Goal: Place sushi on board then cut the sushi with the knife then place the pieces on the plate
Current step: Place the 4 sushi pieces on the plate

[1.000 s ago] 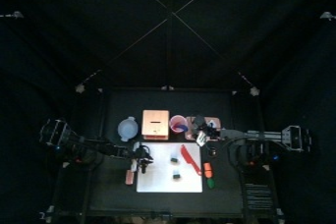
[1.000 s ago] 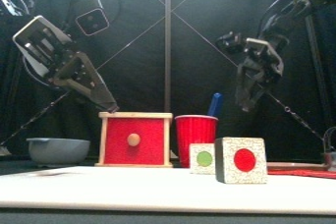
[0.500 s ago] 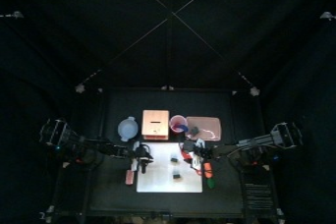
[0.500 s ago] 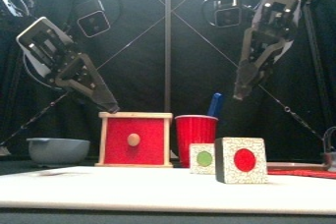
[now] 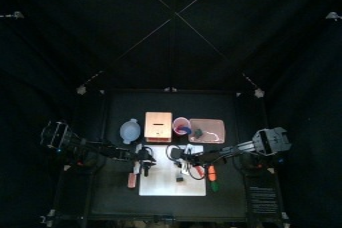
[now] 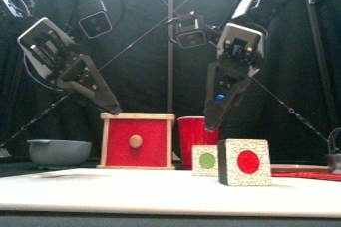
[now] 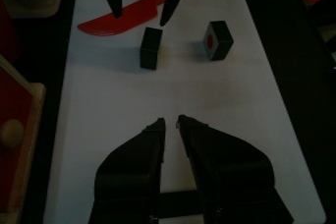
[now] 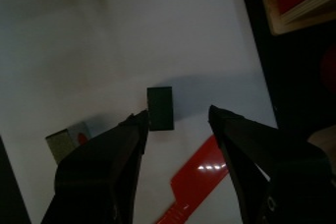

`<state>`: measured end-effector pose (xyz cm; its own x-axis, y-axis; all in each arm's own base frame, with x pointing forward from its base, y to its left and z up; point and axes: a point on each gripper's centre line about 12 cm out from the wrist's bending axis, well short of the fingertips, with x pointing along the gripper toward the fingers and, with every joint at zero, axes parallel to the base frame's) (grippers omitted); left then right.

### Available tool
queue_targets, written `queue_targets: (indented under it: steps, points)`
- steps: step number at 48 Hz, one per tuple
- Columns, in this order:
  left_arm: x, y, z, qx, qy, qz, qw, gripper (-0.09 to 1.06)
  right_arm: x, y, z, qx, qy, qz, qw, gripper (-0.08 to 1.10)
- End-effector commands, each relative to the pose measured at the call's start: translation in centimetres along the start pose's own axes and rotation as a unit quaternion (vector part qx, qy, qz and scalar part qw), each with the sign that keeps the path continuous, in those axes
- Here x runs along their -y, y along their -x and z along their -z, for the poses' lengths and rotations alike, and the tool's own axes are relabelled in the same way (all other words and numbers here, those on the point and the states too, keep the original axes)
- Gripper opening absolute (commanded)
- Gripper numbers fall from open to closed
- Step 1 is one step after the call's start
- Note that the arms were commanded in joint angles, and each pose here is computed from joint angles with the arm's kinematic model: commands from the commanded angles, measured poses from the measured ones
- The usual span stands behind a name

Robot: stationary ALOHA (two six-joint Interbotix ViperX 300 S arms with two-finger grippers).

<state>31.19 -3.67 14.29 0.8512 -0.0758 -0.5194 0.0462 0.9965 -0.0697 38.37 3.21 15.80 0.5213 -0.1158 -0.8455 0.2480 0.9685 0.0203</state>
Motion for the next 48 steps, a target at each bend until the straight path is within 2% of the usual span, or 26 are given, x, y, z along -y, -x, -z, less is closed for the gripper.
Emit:
queue_targets:
  steps: [1, 26, 30, 41, 48]
  points:
    - [0.0, 0.0, -0.8, 0.013, 0.001, 0.000, 0.9999, 0.62, -0.8, 0.5, -1.3, 0.018, 0.003, -0.010, 1.000, 0.86]
    - [-0.1, 0.0, -0.7, 0.012, 0.002, -0.002, 0.9999, 0.62, -1.6, -2.6, -0.4, -0.018, 0.006, -0.001, 1.000, 0.84]
    - [-0.1, 0.0, -0.7, 0.011, 0.001, -0.001, 0.9999, 0.62, -1.6, -2.9, -0.2, -0.023, 0.005, -0.001, 1.000, 0.81]
    - [-0.1, 0.0, -0.7, 0.011, 0.001, -0.001, 0.9999, 0.62, -1.5, -2.6, -0.2, -0.026, -0.003, 0.000, 1.000, 0.56]
    - [-0.1, 0.0, -0.7, 0.012, 0.001, -0.001, 0.9999, 0.62, -0.5, -0.1, -0.4, -0.033, -0.013, 0.020, 0.999, 0.55]
